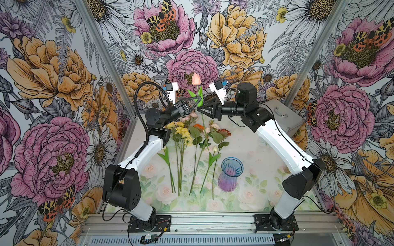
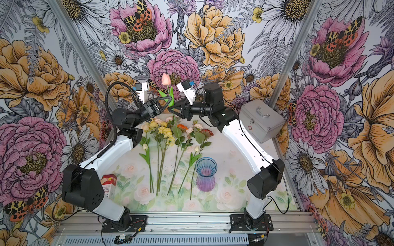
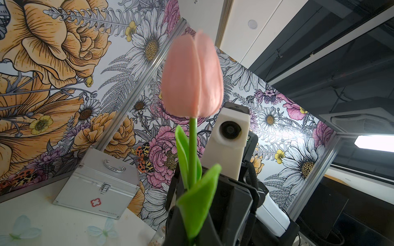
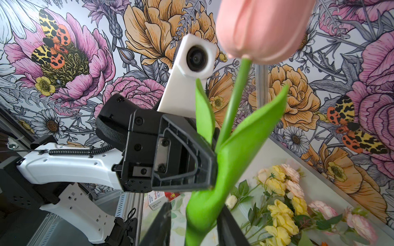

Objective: Place the pink flowers into the vase
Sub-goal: Pick up the flower at the center of the board.

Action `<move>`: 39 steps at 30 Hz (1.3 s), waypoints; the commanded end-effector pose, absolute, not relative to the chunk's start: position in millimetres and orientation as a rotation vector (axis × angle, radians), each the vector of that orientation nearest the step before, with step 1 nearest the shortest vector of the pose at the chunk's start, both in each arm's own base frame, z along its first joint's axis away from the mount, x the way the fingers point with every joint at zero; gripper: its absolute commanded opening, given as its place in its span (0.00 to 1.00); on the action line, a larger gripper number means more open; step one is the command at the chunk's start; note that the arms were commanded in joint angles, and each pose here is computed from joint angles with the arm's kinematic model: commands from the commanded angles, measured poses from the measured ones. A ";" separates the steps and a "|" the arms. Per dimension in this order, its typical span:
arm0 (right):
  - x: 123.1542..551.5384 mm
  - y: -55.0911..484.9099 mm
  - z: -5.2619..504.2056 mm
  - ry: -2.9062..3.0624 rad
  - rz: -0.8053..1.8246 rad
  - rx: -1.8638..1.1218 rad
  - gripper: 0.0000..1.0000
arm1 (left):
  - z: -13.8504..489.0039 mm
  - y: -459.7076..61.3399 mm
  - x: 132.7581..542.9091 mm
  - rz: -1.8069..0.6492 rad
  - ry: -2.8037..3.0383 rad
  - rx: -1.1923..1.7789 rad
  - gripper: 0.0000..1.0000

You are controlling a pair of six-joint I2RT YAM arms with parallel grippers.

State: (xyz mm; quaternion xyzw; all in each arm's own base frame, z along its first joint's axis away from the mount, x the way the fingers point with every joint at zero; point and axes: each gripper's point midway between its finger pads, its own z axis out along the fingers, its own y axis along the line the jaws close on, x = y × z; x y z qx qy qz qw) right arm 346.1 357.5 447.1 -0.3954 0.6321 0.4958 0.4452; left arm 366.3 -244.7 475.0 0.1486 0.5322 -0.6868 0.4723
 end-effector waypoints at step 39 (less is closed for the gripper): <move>323.5 284.6 475.1 1.535 0.977 -0.832 0.00 | 403.7 -177.3 375.2 -1.107 1.772 0.123 0.99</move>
